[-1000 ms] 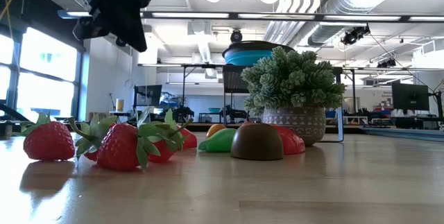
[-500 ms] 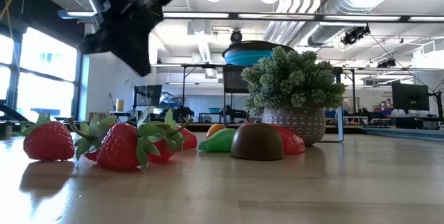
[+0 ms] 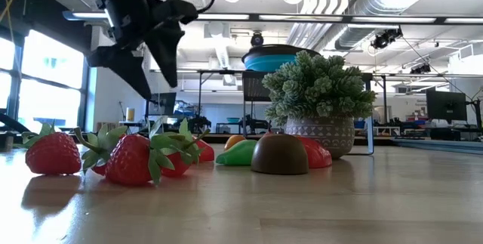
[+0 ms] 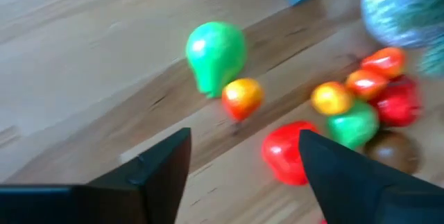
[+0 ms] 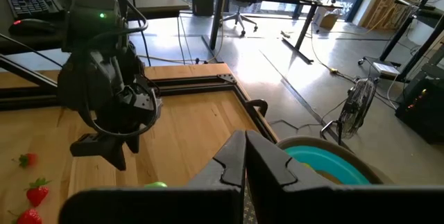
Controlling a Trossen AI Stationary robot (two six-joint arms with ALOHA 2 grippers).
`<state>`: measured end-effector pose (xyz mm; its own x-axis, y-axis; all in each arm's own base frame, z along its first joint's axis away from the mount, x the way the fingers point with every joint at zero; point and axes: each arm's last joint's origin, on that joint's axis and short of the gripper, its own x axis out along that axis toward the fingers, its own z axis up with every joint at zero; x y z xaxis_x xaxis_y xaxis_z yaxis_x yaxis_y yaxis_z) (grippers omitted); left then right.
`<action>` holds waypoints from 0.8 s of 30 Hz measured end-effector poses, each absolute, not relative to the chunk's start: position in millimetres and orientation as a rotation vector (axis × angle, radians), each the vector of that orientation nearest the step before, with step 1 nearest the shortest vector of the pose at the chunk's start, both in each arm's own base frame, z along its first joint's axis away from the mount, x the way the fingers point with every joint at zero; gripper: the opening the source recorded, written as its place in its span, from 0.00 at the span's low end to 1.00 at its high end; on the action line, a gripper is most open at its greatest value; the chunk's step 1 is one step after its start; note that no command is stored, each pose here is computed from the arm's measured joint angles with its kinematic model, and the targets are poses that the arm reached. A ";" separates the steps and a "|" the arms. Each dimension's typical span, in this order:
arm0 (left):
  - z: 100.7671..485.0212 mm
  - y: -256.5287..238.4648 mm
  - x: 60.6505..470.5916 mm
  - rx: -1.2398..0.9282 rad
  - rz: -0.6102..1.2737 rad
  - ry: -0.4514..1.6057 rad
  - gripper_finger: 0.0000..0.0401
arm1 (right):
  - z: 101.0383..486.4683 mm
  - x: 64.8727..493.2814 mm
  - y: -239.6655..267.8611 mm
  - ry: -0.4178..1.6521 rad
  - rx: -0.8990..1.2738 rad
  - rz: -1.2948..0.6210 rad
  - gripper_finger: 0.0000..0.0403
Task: Pick & Place Fruit
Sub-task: Put the orange pear into the blue strainer bowl
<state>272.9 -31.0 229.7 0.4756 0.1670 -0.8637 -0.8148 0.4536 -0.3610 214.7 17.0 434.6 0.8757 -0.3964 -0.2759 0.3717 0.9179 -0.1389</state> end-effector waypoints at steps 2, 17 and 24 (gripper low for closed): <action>227.6 -31.6 277.2 -0.911 0.712 0.850 0.70 | 434.6 214.6 17.0 0.305 -0.083 -0.402 0.01; 206.4 -34.8 295.2 -0.956 0.708 0.854 0.79 | 432.3 213.9 16.9 0.330 -0.093 -0.401 0.01; 192.8 -36.3 303.1 -0.997 0.742 0.869 0.79 | 431.3 213.7 16.9 0.340 -0.095 -0.401 0.01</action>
